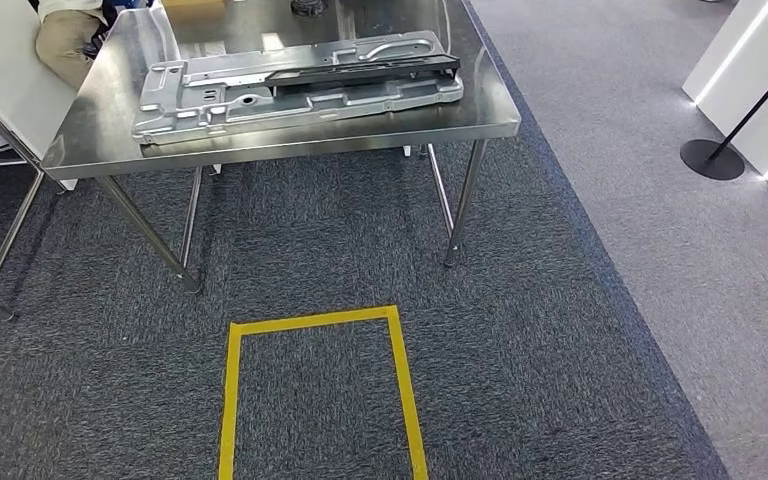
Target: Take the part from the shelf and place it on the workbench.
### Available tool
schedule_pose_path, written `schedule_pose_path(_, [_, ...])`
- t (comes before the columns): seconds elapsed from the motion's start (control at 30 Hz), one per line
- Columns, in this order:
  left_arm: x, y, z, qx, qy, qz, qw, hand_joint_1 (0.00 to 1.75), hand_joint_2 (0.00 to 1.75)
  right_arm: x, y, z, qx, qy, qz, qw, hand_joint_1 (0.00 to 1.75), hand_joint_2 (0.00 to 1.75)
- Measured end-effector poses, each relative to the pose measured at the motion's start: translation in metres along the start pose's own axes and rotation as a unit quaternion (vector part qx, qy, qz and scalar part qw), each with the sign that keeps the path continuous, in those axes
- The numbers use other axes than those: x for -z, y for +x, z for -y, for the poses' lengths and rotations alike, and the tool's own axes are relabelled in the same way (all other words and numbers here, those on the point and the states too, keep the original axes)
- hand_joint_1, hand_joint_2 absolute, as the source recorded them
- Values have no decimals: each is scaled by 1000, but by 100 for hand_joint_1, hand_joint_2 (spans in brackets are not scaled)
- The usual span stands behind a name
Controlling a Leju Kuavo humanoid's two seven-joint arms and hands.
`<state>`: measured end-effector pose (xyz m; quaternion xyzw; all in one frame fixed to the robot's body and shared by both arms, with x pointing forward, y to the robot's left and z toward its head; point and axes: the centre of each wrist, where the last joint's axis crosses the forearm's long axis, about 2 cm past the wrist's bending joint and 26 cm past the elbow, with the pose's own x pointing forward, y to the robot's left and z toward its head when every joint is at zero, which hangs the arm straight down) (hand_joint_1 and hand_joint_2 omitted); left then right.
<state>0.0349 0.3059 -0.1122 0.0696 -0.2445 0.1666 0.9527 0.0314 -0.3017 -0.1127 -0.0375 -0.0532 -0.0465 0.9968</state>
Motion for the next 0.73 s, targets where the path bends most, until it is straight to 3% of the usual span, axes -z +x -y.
schedule_pose_path(0.17, [0, 1, 0, 0, 0, 1, 1000, 0, 175, 0, 1, -1, 10, 2, -2, 1000, 0, 175])
schedule_pose_path(0.3, [0, 0, 0, -1, 2, 1, 1000, 0, 175, 0, 1, -1, 14, 0, -3, 1000, 0, 0])
schedule_pose_path(0.4, [0, 1, -1, 0, 3, 2, 1000, 0, 175, 0, 1, -1, 18, -3, 1, 1000, 0, 0])
schedule_pose_path(0.53, [0, 1, -1, 4, 2, 2, 1000, 0, 175, 0, 1, -1, 23, -5, 5, 1000, 0, 175])
schedule_pose_path(0.73, [0, 0, -1, 4, -3, -5, 1000, 0, 175, 0, 0, -1, 27, -5, 8, 1000, 0, 175])
